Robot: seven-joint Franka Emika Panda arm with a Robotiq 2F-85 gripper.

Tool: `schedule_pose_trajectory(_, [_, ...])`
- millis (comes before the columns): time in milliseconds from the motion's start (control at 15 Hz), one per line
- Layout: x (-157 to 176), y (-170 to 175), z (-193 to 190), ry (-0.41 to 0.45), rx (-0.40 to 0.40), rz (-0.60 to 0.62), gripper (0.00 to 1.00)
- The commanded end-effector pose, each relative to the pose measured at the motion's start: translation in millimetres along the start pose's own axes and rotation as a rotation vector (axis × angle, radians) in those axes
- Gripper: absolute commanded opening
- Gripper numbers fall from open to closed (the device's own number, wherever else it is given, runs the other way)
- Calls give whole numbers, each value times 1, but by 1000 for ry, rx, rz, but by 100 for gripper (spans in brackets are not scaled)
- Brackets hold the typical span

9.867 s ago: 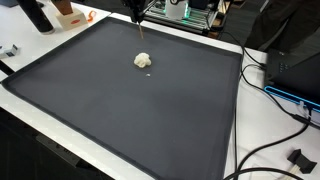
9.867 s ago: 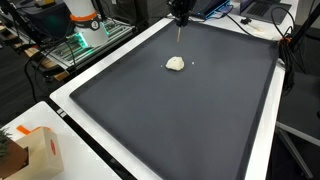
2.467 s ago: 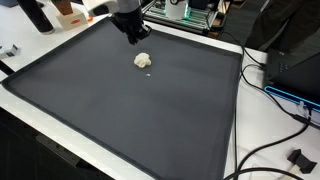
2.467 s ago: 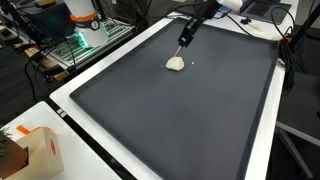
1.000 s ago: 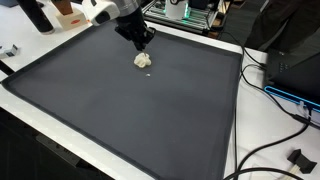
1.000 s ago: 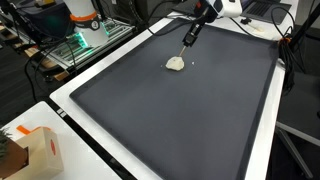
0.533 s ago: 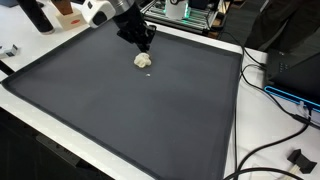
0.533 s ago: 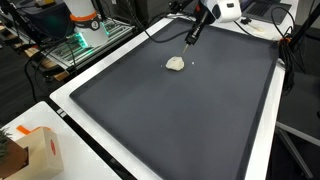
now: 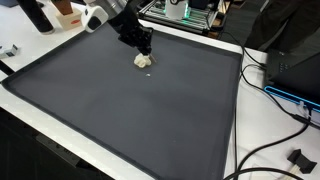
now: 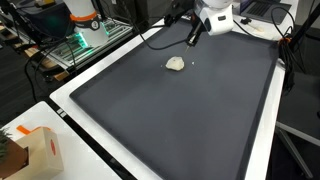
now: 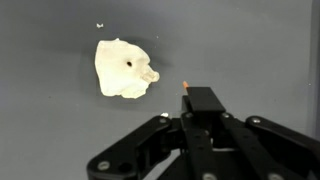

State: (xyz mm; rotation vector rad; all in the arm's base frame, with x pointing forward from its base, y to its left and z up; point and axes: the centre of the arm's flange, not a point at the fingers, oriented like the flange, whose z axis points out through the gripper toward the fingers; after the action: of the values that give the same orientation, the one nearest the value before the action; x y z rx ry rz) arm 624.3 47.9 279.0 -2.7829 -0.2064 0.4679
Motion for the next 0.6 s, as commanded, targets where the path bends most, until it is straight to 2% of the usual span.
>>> schedule_pose_trajectory(0, [-9, 16, 12, 37, 87, 19, 3])
schedule_pose_trajectory(533, [-9, 35, 22, 106, 213, 100, 3])
